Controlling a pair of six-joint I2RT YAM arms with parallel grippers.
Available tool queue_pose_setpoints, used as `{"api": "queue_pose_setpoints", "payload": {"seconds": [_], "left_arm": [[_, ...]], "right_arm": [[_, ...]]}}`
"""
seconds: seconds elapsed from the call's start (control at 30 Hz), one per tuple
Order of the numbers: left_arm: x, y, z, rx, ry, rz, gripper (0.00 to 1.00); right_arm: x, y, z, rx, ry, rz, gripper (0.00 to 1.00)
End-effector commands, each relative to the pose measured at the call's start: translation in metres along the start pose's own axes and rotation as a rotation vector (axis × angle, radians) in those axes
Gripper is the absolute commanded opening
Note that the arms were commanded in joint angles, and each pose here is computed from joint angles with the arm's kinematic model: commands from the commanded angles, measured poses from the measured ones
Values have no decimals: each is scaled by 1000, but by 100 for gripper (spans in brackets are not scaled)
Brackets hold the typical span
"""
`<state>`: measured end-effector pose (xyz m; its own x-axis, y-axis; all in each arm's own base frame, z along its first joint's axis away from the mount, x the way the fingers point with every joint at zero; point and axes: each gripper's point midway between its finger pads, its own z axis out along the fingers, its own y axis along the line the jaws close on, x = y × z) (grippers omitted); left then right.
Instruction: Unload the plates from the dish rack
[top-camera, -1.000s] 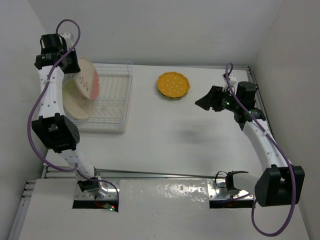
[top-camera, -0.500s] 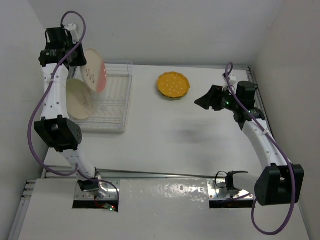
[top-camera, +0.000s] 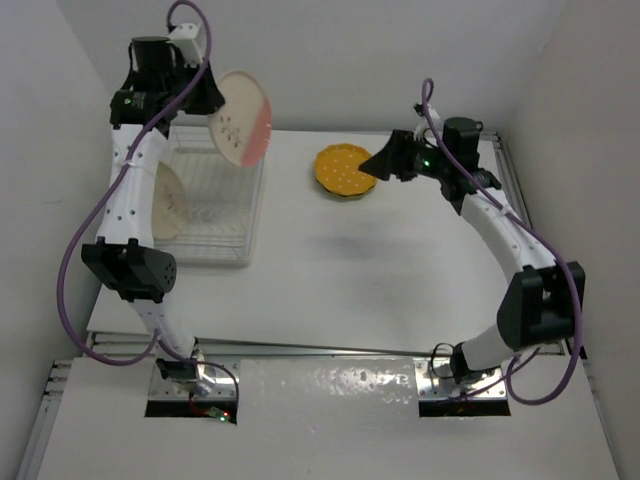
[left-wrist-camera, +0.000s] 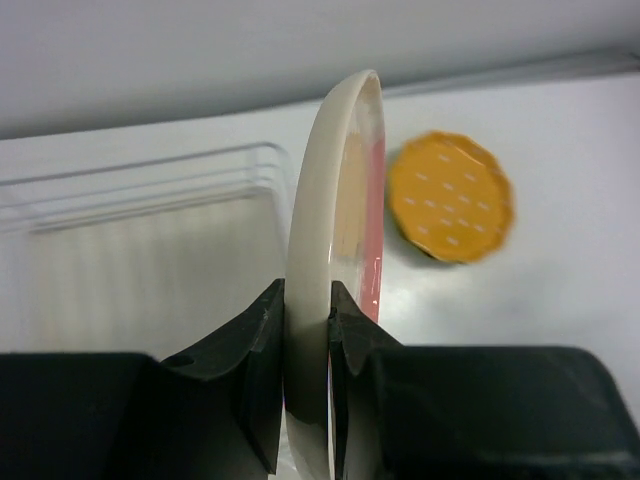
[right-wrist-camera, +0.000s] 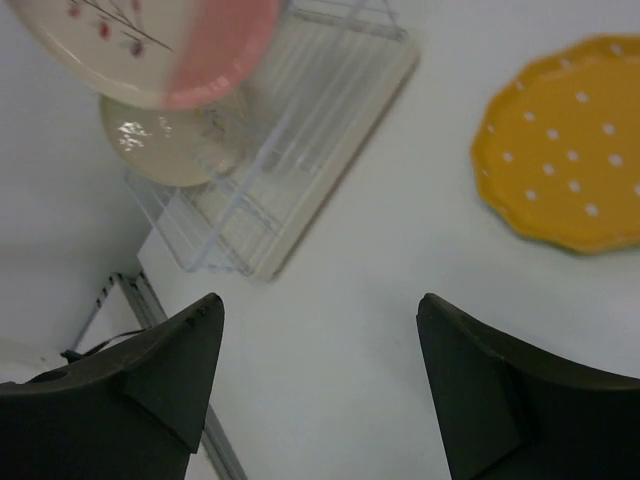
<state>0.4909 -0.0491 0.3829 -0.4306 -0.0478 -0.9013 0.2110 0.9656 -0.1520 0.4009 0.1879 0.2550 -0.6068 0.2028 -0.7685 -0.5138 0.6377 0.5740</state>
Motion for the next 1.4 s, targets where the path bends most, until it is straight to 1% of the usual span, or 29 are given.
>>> {"api": "queue_pose_setpoints", "payload": {"seconds": [0.0,0.07,0.13,0.17,0.27,0.3,0.33,0.43,0.57,0.7,0.8,0.83,0.87,0.9,0.93,0.97,1.0,1.03,1.07,1.1,1.13,1.17,1.2,1.23,1.33,1.37], "left_arm": [[-43,-63,-19,244,-148,1,0],[-42,-71,-19,278,-145,-16,0],[-40,-83,-21,334,-136,-10,0],[-39,-88,-22,355,-132,-12,0],[-30,-105,-26,455,-105,-21,0],[-25,-111,-25,487,-91,-23,0],[-23,-114,-26,500,-84,-29,0],[-13,-124,-21,528,-55,-32,0],[-7,-132,-19,561,-35,-41,0],[-9,-144,-23,623,-36,-47,0],[-6,-148,-23,637,-26,-50,0],[-3,-149,-22,641,-17,-54,0],[2,-149,-20,647,-4,-61,0],[3,-151,-21,654,3,-68,0],[9,-151,-17,653,20,-80,0],[10,-151,-16,653,20,-86,0],[10,-151,-15,653,23,-93,0],[10,-151,-15,655,22,-93,0],[10,-152,-14,662,21,-95,0],[9,-152,-14,664,23,-102,0],[10,-152,-12,667,24,-103,0],[11,-153,-11,672,25,-104,0],[12,-152,-10,671,30,-110,0],[14,-151,-6,667,36,-114,0],[20,-148,3,649,49,-119,0],[22,-146,4,644,54,-120,5]], "right_arm": [[-43,50,29,-219,-98,-50,79],[-50,53,38,-274,-134,-7,79],[-47,47,54,-311,-123,49,79],[-53,53,59,-328,-122,46,79],[-43,54,79,-372,-82,44,82],[-45,59,81,-401,-94,30,83],[-40,61,87,-425,-83,32,83],[-43,68,96,-481,-116,44,84],[-42,56,115,-462,-122,75,81],[-28,37,132,-406,-93,87,80],[-21,31,142,-393,-80,106,77],[-22,33,143,-401,-81,105,75],[-22,35,145,-410,-80,122,71],[-23,43,145,-446,-86,112,63],[-23,50,144,-477,-88,115,50],[-25,60,140,-516,-86,152,43],[-29,73,133,-588,-115,111,35],[-27,78,130,-618,-115,125,27],[-34,90,119,-684,-138,143,17],[-30,93,115,-717,-128,155,14],[-29,100,108,-754,-109,204,11],[-32,108,98,-805,-131,169,9],[-27,110,94,-822,-116,178,6],[-26,114,89,-837,-103,196,0],[-22,121,75,-849,-102,179,0],[-22,122,72,-846,-106,175,0]]}}
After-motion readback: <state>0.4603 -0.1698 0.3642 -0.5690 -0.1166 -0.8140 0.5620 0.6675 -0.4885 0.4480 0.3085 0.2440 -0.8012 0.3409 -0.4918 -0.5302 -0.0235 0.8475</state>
